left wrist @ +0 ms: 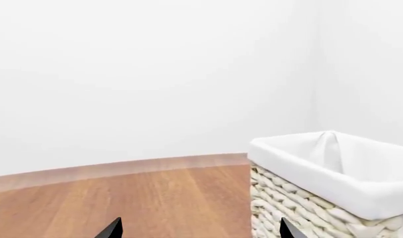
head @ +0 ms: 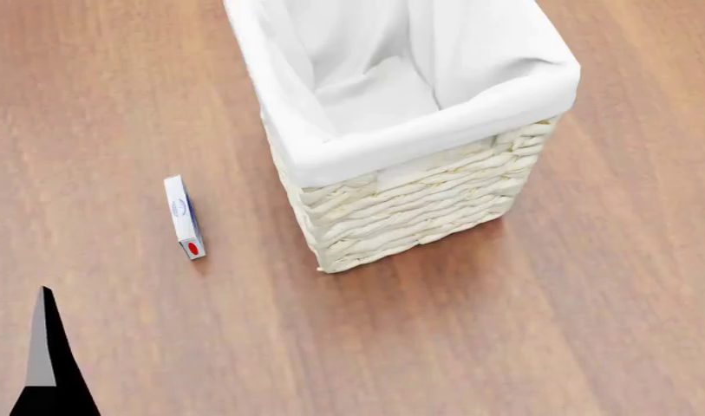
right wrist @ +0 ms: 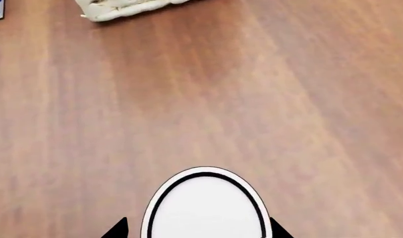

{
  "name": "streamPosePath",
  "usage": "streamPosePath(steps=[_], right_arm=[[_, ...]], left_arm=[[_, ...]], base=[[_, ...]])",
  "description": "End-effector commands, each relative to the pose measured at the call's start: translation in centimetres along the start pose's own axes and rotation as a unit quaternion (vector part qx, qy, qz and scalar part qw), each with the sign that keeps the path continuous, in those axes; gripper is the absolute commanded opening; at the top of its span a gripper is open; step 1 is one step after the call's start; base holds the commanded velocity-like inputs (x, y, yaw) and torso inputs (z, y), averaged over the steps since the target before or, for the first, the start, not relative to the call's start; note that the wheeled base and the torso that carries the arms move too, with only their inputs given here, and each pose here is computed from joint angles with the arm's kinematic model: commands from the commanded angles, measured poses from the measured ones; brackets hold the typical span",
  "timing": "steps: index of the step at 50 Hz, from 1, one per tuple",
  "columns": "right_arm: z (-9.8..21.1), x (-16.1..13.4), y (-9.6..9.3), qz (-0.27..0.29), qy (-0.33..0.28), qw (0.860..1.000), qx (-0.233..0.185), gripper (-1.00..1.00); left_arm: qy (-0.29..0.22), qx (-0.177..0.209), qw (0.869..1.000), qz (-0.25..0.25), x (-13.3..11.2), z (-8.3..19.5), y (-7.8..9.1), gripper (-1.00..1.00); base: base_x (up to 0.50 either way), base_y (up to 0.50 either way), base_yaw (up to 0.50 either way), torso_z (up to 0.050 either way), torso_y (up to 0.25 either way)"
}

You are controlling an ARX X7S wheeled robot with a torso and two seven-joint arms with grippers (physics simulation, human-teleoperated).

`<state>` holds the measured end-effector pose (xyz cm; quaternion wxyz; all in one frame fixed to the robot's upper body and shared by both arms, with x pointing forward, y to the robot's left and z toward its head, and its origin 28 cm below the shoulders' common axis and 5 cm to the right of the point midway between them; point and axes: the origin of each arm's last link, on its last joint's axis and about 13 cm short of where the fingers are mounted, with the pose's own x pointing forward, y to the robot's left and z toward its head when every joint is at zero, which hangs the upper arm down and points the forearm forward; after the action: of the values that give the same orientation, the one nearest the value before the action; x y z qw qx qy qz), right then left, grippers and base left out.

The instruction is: Pick up the alphabet soup and the cream cheese box, and put them in the basket.

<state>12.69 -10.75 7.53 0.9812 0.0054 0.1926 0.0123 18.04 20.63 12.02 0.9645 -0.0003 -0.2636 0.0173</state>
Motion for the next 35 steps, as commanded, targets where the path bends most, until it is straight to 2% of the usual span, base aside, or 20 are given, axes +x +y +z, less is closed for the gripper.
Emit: streamPosePath(steps=[1, 33, 34, 35], right_arm=[[-0.14, 0.53, 0.02, 0.001, 0.002, 1.000, -0.005, 1.00], [-0.99, 1.37, 0.14, -0.002, 0.010, 1.000, -0.010, 1.00], [-0.98, 1.38, 0.15, -0.002, 0.011, 1.000, -0.010, -1.00], [-1.02, 1.42, 0.12, -0.003, 0.011, 1.000, -0.010, -1.00]], left_arm=[[0.000, 0.003, 1.000, 0.002, 0.00, 0.03, 0.07, 1.00], [0.001, 0.007, 1.000, 0.007, 0.00, 0.07, 0.16, 1.00], [0.001, 0.007, 1.000, 0.007, -0.01, 0.05, 0.17, 1.00], [0.002, 0.006, 1.000, 0.008, 0.01, 0.02, 0.21, 1.00]], base=[[0.00, 0.00, 0.00, 0.000, 0.000], [0.00, 0.00, 0.00, 0.000, 0.000], [0.00, 0.00, 0.00, 0.000, 0.000], [0.00, 0.00, 0.00, 0.000, 0.000]])
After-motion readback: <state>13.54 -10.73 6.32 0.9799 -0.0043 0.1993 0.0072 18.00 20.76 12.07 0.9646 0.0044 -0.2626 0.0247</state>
